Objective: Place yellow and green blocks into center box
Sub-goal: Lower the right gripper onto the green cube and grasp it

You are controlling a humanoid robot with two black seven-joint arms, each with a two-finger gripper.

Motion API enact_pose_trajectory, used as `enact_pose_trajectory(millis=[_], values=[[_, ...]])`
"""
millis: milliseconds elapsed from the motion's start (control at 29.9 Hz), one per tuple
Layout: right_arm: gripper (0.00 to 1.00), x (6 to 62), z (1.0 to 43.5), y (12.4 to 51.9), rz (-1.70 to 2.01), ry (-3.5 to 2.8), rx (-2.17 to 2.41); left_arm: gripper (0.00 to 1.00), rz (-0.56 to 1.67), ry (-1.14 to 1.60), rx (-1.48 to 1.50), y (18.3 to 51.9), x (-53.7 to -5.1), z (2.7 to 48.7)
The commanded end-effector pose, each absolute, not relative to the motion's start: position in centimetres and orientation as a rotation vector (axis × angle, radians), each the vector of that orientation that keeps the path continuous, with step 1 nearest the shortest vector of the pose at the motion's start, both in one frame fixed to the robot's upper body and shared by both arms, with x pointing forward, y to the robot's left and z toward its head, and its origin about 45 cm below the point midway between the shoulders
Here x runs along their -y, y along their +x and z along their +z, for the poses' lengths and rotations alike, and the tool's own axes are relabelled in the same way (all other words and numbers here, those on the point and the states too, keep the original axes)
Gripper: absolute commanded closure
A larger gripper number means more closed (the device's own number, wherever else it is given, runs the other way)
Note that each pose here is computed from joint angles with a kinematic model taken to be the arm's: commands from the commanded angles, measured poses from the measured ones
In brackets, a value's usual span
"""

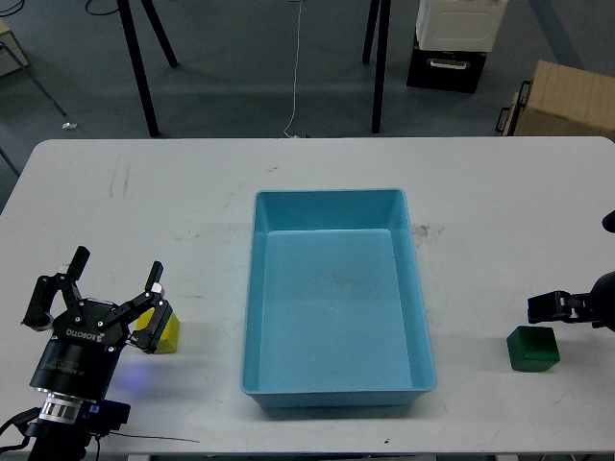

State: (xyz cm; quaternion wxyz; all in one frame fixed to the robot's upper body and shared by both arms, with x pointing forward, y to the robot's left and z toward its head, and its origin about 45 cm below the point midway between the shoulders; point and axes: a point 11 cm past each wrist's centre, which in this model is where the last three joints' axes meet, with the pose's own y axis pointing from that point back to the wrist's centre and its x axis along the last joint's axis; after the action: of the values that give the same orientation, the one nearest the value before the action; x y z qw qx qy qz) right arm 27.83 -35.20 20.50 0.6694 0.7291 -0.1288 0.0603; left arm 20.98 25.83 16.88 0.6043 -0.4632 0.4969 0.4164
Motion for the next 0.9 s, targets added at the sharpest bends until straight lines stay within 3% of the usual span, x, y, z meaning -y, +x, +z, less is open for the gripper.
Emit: enact_pose_trajectory(millis=[0,200,869], values=[[0.00,32.6,20.4,29.0,0.195,1.666,0.245,0.00,0.967,-1.072,-1.152,20.9,-25.9,16.8],[0.00,30.7,18.7,28.5,0.211,1.653,0.139,0.00,0.980,-1.070,-1.154,20.9,-26.1,16.5],[0.00,32.2,17.6,27.2,0.173,1.585,0.125,0.00,0.998,-1.061,-1.172,20.7,-26.2,15.7]])
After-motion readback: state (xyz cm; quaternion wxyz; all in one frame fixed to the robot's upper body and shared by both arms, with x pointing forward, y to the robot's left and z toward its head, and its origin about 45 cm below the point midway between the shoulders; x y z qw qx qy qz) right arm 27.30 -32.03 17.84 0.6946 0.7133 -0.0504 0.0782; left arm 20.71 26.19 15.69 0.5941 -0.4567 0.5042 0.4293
